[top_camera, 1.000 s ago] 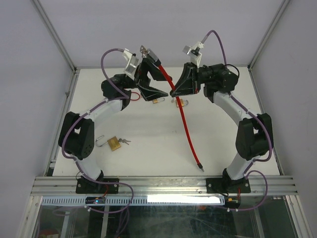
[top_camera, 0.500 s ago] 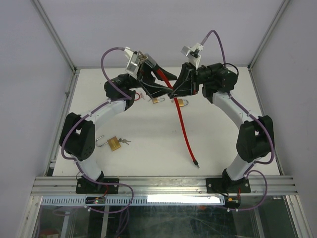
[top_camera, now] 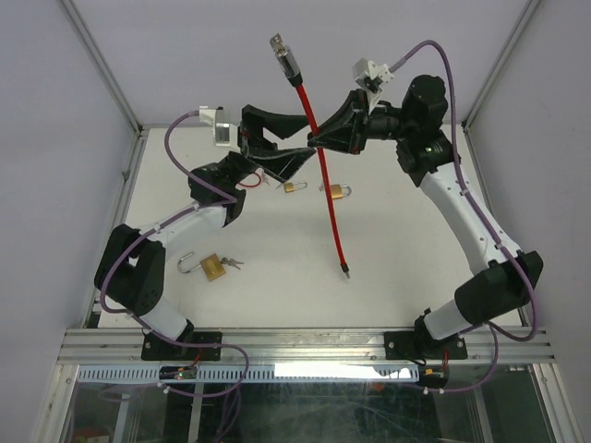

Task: Lock with the key
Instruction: Adjust the lock.

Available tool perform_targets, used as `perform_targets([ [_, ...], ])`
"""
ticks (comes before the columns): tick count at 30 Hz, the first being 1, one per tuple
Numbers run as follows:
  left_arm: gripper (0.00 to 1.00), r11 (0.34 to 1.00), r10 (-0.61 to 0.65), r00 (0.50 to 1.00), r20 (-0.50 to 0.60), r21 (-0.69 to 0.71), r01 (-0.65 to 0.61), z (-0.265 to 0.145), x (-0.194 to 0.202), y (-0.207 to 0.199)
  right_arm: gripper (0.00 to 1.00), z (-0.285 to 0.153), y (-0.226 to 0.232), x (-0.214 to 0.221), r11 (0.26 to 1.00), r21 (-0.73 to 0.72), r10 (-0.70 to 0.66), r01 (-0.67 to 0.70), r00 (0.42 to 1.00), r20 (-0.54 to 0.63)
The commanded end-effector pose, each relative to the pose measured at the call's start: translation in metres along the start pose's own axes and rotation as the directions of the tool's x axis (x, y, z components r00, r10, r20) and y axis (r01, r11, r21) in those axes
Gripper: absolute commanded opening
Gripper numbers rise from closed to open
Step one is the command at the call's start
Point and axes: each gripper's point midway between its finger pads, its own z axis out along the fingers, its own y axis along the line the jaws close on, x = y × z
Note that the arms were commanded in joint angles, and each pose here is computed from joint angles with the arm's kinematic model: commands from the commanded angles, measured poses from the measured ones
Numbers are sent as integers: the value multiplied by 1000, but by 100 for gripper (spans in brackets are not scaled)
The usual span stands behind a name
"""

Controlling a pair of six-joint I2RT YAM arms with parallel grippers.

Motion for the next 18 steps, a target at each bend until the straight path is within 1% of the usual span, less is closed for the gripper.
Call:
perform_targets([
  [1, 82, 994, 96, 980, 175, -72, -85, 12, -39, -4, 0, -1, 5, 13, 941, 201, -245, 271, 959, -145],
  [5, 82, 978, 169, 959, 228, -157, -136, 15, -41, 1, 0, -3, -18, 15, 867, 368, -277, 335, 939, -201],
  [7, 78, 965, 204, 951, 234, -212, -154, 21, -40, 6, 0, -4, -26, 16, 831, 429, -284, 354, 933, -220],
  [10, 65, 948, 235, 943, 236, -272, -168, 30, -38, 11, 0, -6, -37, 20, 773, 510, -285, 376, 925, -250],
  [13, 49, 931, 244, 939, 241, -331, -157, 30, -37, 19, 0, -14, -44, 20, 724, 575, -286, 380, 925, -251],
  [14, 46, 927, 246, 939, 243, -343, -154, 30, -37, 21, 0, -16, -45, 20, 714, 589, -286, 379, 926, -248],
  [15, 39, 924, 243, 939, 242, -351, -149, 30, -36, 23, 0, -17, -44, 20, 710, 596, -287, 376, 927, -243],
  [18, 28, 925, 231, 947, 225, -353, -141, 32, -29, 27, 0, -17, -41, 17, 712, 601, -285, 364, 931, -226],
])
